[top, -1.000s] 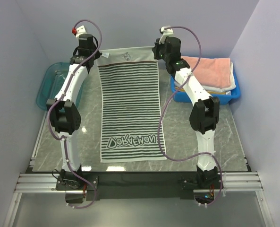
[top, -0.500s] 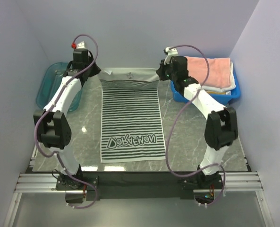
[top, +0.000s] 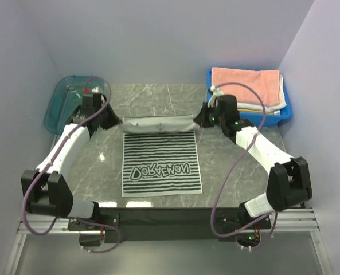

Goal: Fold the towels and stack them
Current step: Fold the towel

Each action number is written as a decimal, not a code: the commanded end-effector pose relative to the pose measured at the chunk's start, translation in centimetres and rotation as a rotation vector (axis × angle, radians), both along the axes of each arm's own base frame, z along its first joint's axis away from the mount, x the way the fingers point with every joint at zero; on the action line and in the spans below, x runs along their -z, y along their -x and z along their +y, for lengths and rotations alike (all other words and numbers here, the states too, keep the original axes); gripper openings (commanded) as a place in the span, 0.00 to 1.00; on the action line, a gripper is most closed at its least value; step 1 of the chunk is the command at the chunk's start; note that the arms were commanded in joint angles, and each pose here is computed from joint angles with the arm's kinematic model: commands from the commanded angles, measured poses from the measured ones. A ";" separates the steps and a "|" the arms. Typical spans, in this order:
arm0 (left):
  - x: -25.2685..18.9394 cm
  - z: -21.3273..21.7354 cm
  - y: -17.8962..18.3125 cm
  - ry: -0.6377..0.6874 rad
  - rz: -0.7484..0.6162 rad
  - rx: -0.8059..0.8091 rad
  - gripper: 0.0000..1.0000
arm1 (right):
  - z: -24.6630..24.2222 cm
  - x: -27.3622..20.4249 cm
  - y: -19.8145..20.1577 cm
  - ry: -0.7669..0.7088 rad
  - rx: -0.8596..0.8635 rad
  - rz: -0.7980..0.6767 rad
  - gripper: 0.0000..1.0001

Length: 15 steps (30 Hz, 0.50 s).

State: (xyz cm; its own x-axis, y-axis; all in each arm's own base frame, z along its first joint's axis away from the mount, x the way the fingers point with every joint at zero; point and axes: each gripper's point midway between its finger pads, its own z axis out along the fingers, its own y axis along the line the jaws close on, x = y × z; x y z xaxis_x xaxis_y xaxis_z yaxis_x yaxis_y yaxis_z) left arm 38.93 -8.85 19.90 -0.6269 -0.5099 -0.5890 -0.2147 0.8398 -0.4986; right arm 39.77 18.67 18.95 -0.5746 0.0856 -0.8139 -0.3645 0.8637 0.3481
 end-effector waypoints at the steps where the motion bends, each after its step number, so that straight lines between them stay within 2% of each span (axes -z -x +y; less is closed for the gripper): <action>1: 2.9 5.8 3.6 -0.142 0.090 -0.177 0.01 | -4.7 2.3 2.7 0.047 0.170 0.107 0.00; 6: 4.2 5.8 7.4 -0.113 0.130 -0.195 0.00 | -4.0 4.8 7.7 -0.026 0.116 0.168 0.00; 9: 8.6 5.1 10.1 -0.063 0.213 -0.209 0.01 | -3.2 7.0 9.7 -0.067 0.076 0.238 0.00; 15: 13.2 3.9 11.1 0.080 0.236 -0.291 0.01 | -1.8 12.5 11.4 -0.133 0.052 0.425 0.00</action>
State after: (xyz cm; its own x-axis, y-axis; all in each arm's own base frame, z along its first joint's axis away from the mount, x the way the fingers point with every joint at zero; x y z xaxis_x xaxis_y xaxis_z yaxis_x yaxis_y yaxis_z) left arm 26.88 -8.79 8.68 -0.7040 -0.6291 -0.3296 -0.4209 0.7434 -0.5199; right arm 27.45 19.08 9.57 -0.8322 0.1431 -0.5357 -0.2514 0.7637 0.5946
